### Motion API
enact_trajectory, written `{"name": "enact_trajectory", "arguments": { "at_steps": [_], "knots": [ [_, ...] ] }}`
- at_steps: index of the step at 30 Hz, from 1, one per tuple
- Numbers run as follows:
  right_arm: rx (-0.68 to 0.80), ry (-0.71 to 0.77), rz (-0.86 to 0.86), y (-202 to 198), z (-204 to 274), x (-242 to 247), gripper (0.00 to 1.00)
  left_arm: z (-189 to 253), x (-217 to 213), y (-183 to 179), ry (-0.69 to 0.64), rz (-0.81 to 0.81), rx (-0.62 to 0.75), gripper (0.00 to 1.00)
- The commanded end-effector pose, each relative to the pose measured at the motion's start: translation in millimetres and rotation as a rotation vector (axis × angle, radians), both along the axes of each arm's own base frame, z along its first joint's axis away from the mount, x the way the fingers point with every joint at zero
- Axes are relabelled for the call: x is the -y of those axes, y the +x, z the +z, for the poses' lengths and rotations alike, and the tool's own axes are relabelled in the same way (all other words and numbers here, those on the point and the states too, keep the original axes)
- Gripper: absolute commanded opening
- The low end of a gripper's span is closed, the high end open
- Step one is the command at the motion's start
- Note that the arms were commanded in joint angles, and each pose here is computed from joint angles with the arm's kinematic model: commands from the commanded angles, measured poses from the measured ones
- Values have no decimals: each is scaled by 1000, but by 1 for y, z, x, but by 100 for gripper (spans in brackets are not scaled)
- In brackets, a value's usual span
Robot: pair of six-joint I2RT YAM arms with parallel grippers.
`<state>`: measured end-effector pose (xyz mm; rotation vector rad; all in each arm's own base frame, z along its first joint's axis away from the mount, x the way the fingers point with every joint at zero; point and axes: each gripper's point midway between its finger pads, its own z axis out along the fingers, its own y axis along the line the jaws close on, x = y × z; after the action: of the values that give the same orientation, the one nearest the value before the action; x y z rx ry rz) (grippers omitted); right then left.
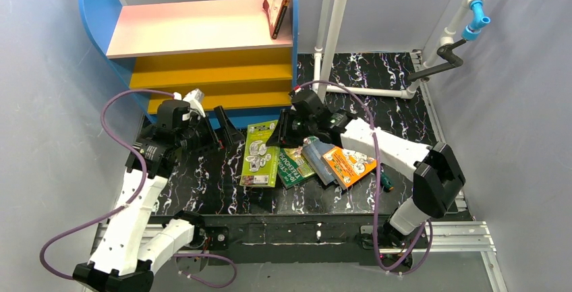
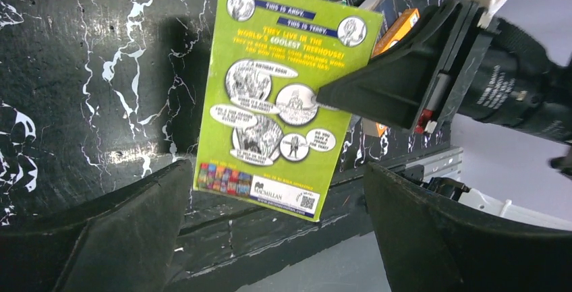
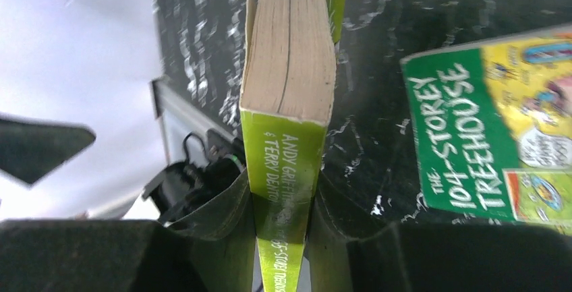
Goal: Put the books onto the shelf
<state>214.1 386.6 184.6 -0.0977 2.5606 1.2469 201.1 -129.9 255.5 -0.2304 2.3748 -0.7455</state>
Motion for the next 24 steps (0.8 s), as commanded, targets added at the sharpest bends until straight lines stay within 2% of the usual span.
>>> {"name": "enact_trajectory", "arguments": {
  "at_steps": [1, 3, 7, 10, 15, 19, 24],
  "knots": [
    [-1, -233, -284, 21, 8, 18, 1, -5, 5, -14, -7, -76, 10, 98],
    [-50, -315, -364, 22, 9, 21, 1, -3, 9, -19, -21, -121, 44, 98],
    [-142, -574, -533, 16, 7, 43, 1, -3, 13, -33, -11, -209, 83, 98],
    [-206, -709, -570, 9, 12, 53, 1, -4, 16, -41, -15, -252, 90, 97],
    [-233, -718, -563, 6, 6, 49, 1, -5, 19, -51, 31, -308, 160, 98],
    [-222, -674, -588, 7, 9, 50, 1, -12, 25, -54, 105, -363, 176, 97],
    [-233, -694, -613, 5, 11, 55, 1, -18, 42, -54, 206, -443, 214, 96]
  ]
}}
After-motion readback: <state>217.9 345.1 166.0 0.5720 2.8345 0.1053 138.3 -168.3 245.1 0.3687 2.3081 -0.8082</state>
